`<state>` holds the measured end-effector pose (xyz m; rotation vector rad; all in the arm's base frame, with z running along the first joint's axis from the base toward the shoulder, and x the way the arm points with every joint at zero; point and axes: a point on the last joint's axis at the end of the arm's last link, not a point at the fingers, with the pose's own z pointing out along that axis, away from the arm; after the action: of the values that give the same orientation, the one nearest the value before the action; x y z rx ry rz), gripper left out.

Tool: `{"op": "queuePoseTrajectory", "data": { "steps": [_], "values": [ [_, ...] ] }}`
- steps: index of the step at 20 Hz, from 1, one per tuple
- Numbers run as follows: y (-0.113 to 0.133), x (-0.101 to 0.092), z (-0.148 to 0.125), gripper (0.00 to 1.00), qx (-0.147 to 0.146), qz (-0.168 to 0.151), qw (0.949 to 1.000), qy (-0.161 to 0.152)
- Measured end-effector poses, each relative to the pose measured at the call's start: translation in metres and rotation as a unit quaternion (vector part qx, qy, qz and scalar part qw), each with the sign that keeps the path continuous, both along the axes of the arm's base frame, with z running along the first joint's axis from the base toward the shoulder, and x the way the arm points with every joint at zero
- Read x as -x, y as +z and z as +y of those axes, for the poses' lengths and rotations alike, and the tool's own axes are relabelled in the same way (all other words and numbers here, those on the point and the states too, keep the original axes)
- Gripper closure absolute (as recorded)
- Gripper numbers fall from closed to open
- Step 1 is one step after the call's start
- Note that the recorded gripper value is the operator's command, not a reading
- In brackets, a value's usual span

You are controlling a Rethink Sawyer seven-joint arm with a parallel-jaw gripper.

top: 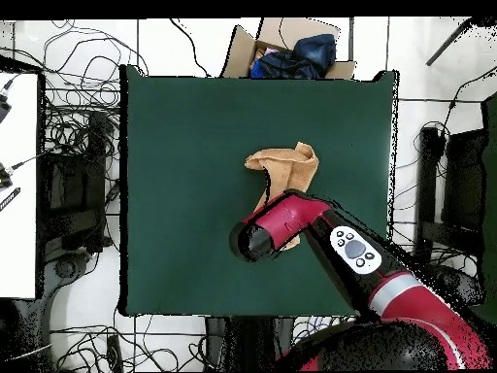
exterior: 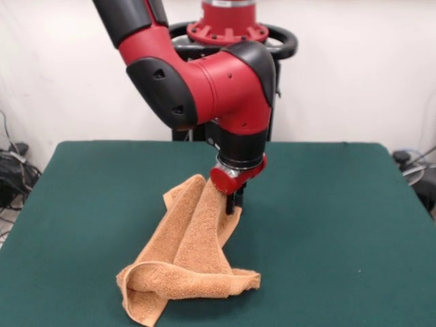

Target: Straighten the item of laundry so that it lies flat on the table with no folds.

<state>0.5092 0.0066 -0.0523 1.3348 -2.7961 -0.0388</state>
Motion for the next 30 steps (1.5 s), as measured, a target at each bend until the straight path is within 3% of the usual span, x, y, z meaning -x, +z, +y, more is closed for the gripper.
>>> {"op": "queuePoseTrajectory", "data": {
  "steps": [9,13,16,21,24,30],
  "values": [
    [0.000,-0.002,0.000,1.00,0.000,0.007,0.9999,-0.011],
    [0.002,-0.003,-0.003,1.00,-0.007,0.013,0.9995,-0.027],
    [0.010,0.000,-0.008,1.00,-0.023,0.025,0.9979,-0.056],
    [0.033,0.015,-0.018,1.00,-0.058,0.050,0.9914,-0.106],
    [0.054,0.029,-0.025,1.00,-0.091,0.066,0.9844,-0.136],
    [0.081,0.046,-0.024,1.00,-0.135,0.081,0.9753,-0.155]
  ]
}}
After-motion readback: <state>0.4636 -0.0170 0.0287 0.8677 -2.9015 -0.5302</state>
